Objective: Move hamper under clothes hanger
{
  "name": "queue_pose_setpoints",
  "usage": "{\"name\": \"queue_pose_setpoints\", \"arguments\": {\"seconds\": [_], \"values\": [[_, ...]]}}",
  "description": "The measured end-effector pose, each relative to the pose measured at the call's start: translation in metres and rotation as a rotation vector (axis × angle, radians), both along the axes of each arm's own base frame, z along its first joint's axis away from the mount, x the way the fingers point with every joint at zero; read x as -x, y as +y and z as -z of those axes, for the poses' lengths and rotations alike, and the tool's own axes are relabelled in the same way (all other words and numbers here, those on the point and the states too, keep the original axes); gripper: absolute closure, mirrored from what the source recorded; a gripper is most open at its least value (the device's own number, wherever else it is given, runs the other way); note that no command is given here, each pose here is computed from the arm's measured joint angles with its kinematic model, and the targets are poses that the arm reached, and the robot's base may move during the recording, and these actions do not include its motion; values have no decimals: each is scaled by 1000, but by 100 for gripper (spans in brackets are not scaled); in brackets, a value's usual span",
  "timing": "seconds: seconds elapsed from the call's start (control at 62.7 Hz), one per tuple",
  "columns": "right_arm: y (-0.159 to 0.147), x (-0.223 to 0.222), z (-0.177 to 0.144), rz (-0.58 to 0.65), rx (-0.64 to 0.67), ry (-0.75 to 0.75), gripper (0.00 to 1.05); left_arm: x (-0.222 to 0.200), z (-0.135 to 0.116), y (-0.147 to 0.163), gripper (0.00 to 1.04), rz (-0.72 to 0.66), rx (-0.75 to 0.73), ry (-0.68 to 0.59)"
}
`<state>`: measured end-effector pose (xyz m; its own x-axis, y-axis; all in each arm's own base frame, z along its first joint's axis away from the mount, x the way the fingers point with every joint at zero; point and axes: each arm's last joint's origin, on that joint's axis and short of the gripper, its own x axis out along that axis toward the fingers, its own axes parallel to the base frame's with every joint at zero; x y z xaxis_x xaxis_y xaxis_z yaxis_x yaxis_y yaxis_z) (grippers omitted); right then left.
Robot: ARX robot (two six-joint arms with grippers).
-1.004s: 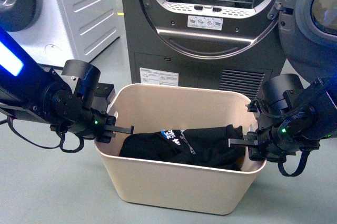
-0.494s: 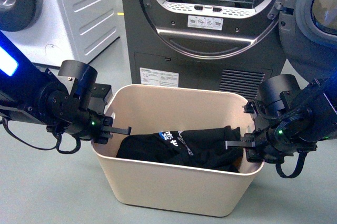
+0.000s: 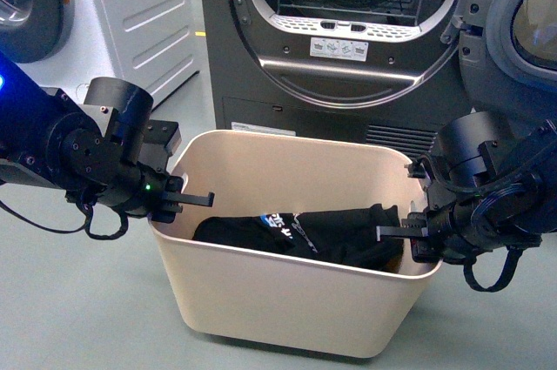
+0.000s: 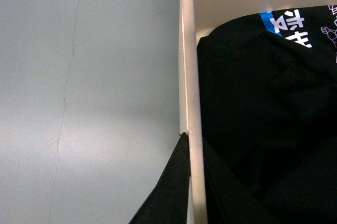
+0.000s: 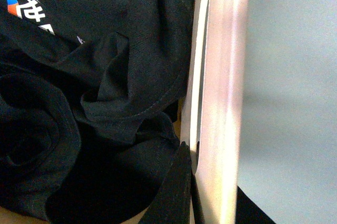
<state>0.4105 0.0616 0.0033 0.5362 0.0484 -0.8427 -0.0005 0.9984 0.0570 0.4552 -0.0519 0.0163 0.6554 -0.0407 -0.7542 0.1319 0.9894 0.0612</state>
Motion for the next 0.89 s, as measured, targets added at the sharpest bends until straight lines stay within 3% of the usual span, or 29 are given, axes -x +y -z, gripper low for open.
{"name": "queue_pose_setpoints", "arguments": {"seconds": [0.67, 0.893], "values": [[13, 3, 1, -34, -8, 4, 101, 2, 2, 13, 100, -36, -4, 10], [-4, 0, -2, 9, 6, -5, 101, 2, -1, -3, 100, 10, 10, 1]]}}
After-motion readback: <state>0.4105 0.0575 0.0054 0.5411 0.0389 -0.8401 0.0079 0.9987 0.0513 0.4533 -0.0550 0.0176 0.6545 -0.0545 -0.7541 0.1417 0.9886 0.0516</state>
